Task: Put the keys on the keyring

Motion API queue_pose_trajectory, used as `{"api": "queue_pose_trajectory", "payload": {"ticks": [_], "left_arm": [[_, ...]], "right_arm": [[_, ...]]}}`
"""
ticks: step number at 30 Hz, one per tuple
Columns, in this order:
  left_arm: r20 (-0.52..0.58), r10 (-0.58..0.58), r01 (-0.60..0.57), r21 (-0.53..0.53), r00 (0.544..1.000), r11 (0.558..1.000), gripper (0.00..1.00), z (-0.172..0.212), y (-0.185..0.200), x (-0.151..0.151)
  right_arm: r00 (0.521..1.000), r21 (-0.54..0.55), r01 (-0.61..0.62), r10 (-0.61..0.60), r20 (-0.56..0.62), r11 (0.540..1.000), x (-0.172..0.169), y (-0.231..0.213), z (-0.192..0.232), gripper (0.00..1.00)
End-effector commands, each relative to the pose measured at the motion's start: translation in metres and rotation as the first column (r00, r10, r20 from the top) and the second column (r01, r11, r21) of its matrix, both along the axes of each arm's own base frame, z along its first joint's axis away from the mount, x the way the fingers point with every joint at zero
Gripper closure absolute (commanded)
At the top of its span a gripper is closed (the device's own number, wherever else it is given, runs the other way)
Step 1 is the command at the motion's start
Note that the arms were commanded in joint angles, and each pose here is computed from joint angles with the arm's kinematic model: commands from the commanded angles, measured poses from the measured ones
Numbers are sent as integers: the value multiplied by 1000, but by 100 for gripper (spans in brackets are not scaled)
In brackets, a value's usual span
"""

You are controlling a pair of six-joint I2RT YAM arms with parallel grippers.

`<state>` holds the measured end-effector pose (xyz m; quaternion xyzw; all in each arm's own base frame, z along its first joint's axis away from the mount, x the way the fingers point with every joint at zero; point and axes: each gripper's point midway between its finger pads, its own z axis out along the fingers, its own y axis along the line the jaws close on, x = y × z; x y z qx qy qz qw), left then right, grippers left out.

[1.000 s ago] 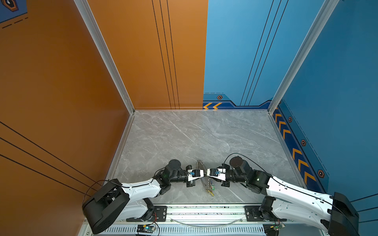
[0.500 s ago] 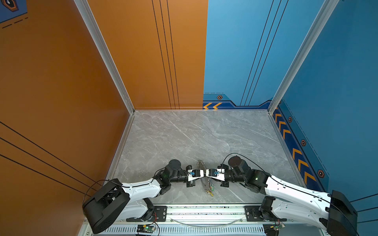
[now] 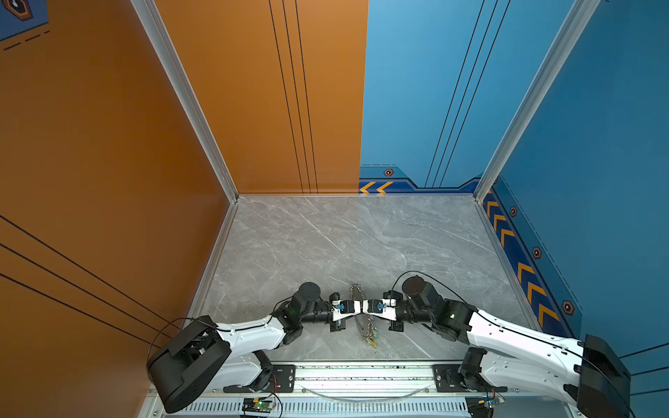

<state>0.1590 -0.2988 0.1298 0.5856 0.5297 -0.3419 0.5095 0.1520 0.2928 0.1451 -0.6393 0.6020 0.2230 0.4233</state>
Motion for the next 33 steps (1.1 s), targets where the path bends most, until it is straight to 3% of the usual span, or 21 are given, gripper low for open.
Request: {"api": "queue_pose_trajectory", "payload": {"ticks": [1,14,20,29,33], "left_arm": [[6,-15,15,-29,1000,999,100,7,-1,0],[14,11,-11,-24,1000,1000,99,7,-1,5],[24,26,-25,-34,999,999,88,10,4,5],[66,153,-147,-95,986,985,83,29,21,20],[45,136,-131,-91,990,987,78,27,18,20]], "right_arm": [[1000,7,-18,18,14,1000,1,5,9,93],[999,-29,-6,7,31,1000,1,-3,8,100],[999,-34,7,-6,47,999,3,-5,8,100],[999,-31,1,1,53,1000,4,-8,8,100],[998,-26,-42,43,50,999,-2,-5,9,100]]}}
